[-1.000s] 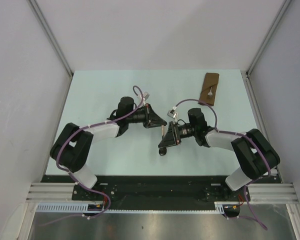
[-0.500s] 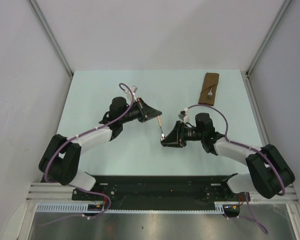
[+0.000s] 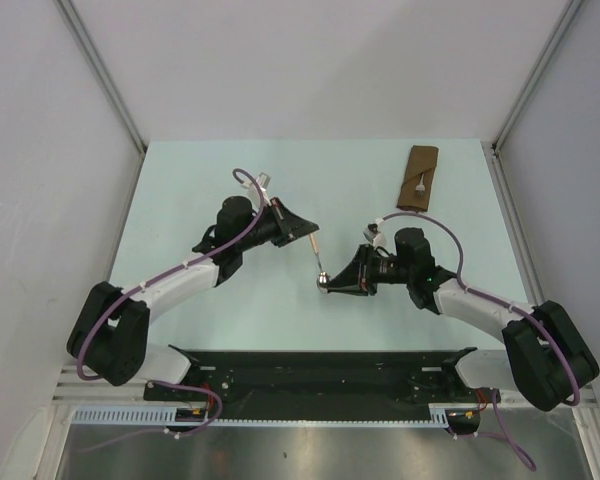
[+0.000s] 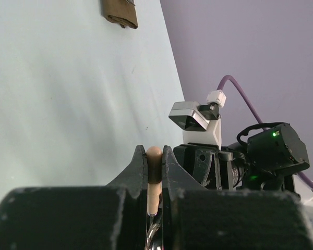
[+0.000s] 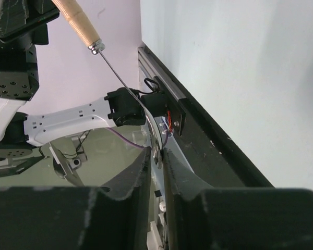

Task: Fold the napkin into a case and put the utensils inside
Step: Pass from the left arm to the right

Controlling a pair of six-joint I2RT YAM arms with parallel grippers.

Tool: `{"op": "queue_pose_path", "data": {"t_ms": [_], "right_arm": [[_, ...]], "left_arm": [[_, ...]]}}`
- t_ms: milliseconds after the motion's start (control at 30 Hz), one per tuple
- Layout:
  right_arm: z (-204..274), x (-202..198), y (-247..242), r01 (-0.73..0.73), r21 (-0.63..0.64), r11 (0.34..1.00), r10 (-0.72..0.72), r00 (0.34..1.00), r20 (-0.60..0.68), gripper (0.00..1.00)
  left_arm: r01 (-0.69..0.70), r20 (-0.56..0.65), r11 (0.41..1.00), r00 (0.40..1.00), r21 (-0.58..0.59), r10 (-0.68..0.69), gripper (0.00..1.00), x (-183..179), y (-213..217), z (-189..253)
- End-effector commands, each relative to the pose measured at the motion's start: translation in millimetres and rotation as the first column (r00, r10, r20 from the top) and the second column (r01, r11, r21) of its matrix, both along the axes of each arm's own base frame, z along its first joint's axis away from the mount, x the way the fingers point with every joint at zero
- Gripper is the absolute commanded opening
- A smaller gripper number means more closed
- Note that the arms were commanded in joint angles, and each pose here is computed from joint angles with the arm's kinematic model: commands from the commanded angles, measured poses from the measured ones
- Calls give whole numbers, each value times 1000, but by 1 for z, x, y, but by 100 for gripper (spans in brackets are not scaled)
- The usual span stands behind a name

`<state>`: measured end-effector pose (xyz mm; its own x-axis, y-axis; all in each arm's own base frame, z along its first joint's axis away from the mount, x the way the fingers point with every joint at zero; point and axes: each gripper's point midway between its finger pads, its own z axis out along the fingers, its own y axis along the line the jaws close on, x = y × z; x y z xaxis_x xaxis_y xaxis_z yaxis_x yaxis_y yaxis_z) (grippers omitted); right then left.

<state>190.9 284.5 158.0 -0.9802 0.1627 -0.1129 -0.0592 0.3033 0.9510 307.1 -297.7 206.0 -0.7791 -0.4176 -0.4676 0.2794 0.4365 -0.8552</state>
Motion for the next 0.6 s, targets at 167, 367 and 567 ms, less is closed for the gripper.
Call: {"op": "queue_pose_path", "data": {"t_ms": [167,367,567], "right_arm": [[13,5,8,34,44,998,-35,999,2,0],[20,31,-19,175,62,983,-167,978,-121,0],[6,88,-107,401,-33,916,-394,878,-270,0]], "left_arm": [[12,51,999,999,-39,-10,0,-2,-4,23],[-79,46,983,996,166,73,98,17,14,13],[-163,152,937,981,309,120,93,26,38,23]]}}
